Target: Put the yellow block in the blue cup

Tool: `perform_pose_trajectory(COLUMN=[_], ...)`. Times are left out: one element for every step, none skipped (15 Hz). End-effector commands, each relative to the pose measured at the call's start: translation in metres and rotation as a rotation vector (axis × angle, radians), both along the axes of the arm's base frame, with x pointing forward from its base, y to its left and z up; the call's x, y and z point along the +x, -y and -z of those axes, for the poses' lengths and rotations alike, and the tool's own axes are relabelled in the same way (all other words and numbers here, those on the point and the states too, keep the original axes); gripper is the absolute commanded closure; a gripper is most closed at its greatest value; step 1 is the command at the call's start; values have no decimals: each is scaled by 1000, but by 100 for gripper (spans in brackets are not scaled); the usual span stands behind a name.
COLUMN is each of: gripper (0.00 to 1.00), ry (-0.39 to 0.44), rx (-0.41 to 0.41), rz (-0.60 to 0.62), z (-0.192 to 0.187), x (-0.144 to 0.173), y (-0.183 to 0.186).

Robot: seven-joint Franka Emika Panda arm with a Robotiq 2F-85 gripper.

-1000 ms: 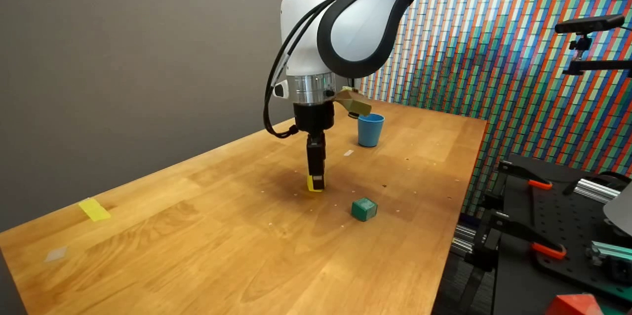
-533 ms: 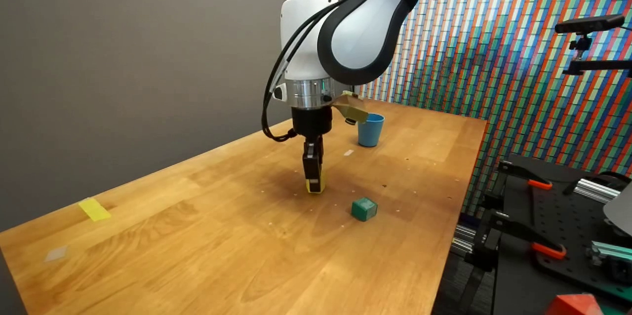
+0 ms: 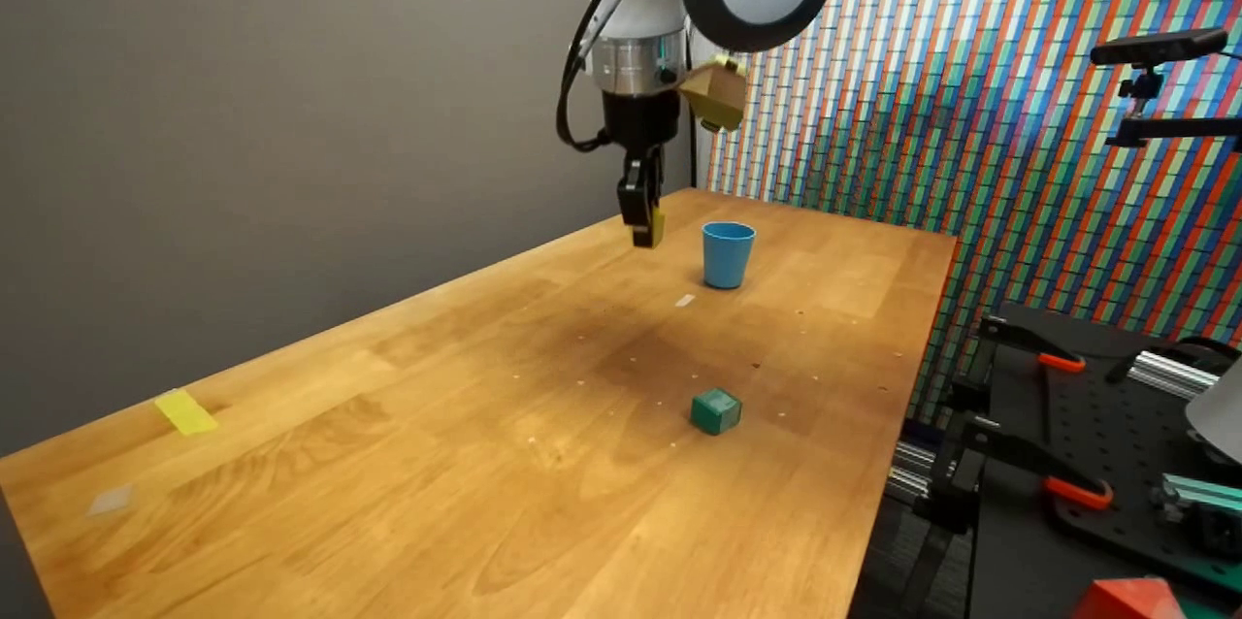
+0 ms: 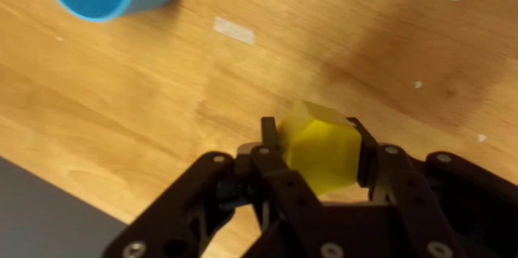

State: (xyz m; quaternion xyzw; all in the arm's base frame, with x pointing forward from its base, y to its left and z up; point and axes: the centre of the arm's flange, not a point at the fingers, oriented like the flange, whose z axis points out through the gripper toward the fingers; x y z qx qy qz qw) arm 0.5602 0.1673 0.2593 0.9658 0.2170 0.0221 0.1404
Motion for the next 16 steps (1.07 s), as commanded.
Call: perform_pose_trajectory(gripper=[78, 78, 78, 78, 78, 78, 78, 78, 78, 78, 78, 78, 78, 78, 78, 78], ry=[77, 87, 99, 105, 111, 108, 105, 95, 91, 108, 104, 101, 92, 91, 94, 95], rx=[-105, -112, -110, -102, -95, -76, -70, -62, -63, -72, -74, -70, -63, -61, -57, -52], rz=[160, 221, 280, 340, 399, 457, 502, 540, 572, 599, 626, 651, 670, 683, 697, 710], z=[-57, -64, -66, -66, -65, -60, -53, -44, -35, -27, -19, -11, -4, 4, 10, 17], x=[-24, -25, -26, -26, -26, -24, -22, -19, -18, -16, -13, -9, -6, -3, -1, 3], y=[49, 66, 81, 95, 107, 119, 129, 139, 147, 154, 162, 168, 172, 175, 177, 179])
